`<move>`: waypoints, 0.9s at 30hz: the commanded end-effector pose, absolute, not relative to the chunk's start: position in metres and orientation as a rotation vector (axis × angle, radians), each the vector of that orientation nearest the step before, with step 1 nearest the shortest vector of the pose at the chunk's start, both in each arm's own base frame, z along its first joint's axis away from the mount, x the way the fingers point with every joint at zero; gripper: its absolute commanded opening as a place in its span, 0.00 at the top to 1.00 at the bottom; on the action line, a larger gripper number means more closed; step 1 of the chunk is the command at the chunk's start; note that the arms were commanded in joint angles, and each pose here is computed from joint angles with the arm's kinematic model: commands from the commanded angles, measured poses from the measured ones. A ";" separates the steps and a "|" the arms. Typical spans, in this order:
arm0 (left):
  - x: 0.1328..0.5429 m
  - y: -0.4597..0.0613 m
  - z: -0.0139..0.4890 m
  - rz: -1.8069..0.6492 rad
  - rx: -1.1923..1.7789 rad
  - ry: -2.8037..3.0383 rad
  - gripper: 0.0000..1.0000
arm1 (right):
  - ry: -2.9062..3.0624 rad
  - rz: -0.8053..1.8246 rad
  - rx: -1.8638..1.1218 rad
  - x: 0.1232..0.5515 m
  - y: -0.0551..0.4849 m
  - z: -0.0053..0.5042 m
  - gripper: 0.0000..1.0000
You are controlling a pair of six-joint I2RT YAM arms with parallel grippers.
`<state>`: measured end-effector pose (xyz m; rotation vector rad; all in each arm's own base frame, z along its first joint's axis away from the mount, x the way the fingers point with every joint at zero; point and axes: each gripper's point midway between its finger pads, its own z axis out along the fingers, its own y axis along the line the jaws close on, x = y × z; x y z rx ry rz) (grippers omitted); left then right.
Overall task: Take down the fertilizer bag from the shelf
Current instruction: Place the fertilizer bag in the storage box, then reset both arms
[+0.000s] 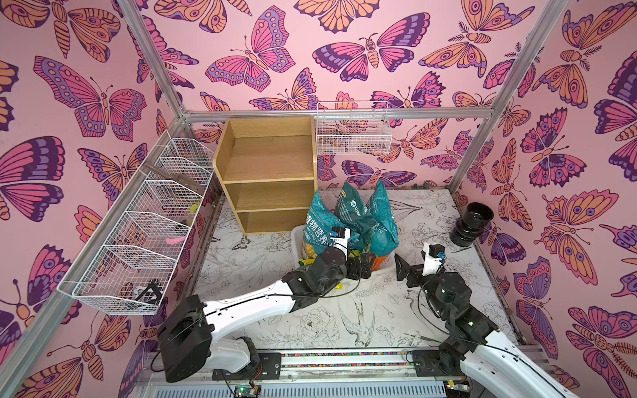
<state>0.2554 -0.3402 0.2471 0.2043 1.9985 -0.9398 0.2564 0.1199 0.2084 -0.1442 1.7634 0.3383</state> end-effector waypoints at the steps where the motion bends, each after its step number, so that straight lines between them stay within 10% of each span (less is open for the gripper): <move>1: 0.248 -0.313 0.285 -0.922 0.203 1.900 0.00 | 1.730 0.278 -0.096 0.261 0.109 0.223 0.01; 15: 0.219 -0.035 0.351 -0.163 -0.422 1.349 0.00 | 1.603 -0.146 0.358 0.296 -0.014 0.254 0.01; 27: 0.304 0.039 0.211 0.544 -0.467 1.537 0.00 | 2.057 -0.527 0.162 0.405 -0.027 0.139 0.03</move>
